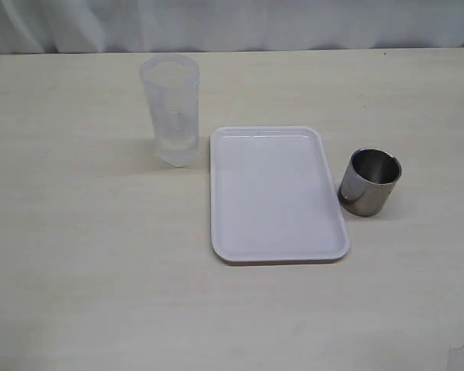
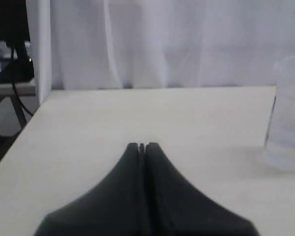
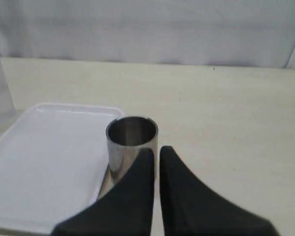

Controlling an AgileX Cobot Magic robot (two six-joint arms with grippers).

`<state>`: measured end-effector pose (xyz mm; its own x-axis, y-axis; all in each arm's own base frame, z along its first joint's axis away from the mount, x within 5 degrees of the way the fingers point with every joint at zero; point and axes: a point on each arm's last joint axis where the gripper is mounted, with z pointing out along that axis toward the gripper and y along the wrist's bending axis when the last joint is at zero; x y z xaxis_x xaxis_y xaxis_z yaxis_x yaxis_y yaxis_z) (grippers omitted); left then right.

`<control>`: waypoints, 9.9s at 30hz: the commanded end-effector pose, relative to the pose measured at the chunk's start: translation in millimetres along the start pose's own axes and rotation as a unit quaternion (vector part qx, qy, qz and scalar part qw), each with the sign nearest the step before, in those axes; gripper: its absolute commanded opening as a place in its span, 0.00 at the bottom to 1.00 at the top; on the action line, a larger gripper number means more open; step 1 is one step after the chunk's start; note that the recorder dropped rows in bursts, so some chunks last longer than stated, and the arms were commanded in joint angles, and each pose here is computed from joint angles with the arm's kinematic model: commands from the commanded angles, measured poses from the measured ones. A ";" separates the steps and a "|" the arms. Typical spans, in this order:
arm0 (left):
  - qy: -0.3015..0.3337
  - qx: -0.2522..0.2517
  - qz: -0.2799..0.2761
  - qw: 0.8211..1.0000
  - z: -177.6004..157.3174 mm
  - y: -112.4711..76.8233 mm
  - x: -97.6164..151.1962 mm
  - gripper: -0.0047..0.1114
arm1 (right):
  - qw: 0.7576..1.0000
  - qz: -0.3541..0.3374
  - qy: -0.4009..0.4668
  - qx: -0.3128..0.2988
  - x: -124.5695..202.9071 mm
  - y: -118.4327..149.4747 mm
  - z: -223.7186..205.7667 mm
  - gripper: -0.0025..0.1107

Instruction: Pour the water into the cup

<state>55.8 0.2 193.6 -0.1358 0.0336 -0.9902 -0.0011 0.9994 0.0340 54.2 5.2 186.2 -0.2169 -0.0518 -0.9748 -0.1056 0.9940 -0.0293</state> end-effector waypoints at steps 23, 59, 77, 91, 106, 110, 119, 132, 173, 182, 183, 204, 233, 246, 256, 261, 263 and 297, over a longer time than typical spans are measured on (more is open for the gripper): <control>-0.376 0.016 -0.084 0.923 -23.3 3.3 -68.4 0.09 | 0.929 0.044 -0.368 -0.005 -61.2 -2.1 -24.6 0.07; -0.050 0.375 0.044 0.925 166.4 -62.4 -11.4 0.94 | 0.933 0.045 -0.357 -0.006 -59.6 -2.0 -23.2 0.63; 0.012 0.445 0.056 0.894 275.1 -76.2 55.2 0.94 | 0.950 0.044 -0.310 -0.005 -55.4 -1.7 -13.1 0.70; -0.024 0.463 0.055 0.884 326.0 -137.5 70.2 0.94 | 0.951 0.042 -0.305 -0.005 -55.8 -1.6 -11.0 0.70; -0.043 0.438 0.039 0.897 338.0 -141.9 69.5 0.94 | 0.954 0.040 -0.297 -0.005 -54.5 -1.4 -10.1 0.70; -0.047 0.448 0.042 0.892 336.8 -150.0 67.8 0.94 | 0.954 0.040 -0.297 -0.005 -54.5 -1.4 -10.1 0.70; -0.050 0.445 0.041 0.893 336.4 -153.3 67.3 0.94 | 0.955 0.040 -0.295 -0.005 -54.2 -1.4 -9.9 0.70; -0.029 0.444 0.033 0.895 336.6 -153.7 69.9 0.39 | 0.958 0.040 -0.283 -0.005 -52.7 -1.3 -7.9 0.70; 0.013 0.431 0.036 0.901 338.7 -151.9 77.0 0.04 | 0.998 -0.027 0.011 -0.063 22.7 12.7 126.4 0.91; 0.020 0.430 0.039 0.902 338.9 -151.7 78.4 0.04 | 0.995 -0.009 0.074 -0.060 47.4 12.6 166.9 0.91; 0.020 0.430 0.039 0.902 338.9 -151.7 78.4 0.04 | 0.995 -0.007 0.078 -0.057 49.3 12.1 167.9 0.91; 0.021 0.428 0.040 0.902 339.2 -151.5 78.6 0.04 | 0.989 0.009 0.110 -0.098 73.1 -2.5 197.9 0.91; 0.020 0.429 0.042 0.902 339.0 -151.6 78.6 0.04 | 0.994 0.001 0.094 -0.059 78.3 -18.4 229.0 0.91; 0.020 0.429 0.042 0.902 339.0 -151.6 78.6 0.04 | 0.994 0.000 0.093 -0.059 78.0 -18.4 229.5 0.91; 0.020 0.429 0.042 0.902 339.0 -151.6 78.6 0.04 | 0.994 -0.004 0.082 -0.067 74.8 -17.7 234.8 0.91; 0.021 0.429 0.042 0.902 339.0 -151.5 78.8 0.04 | 0.994 -0.004 0.082 -0.067 74.8 -17.7 234.8 0.91; 0.021 0.429 0.042 0.902 339.0 -151.5 78.8 0.04 | 0.994 -0.004 0.082 -0.067 74.8 -17.7 234.8 0.91; 0.023 0.428 0.043 0.902 339.2 -151.4 79.2 0.04 | 0.992 0.001 0.036 -0.119 47.4 -9.1 231.5 0.06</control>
<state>381.0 -147.9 70.9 -0.0967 0.0778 -0.9923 0.7858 0.6179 -0.0281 267.5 14.3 73.8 -0.3416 -0.0937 -0.9352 -0.3116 0.9500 0.0186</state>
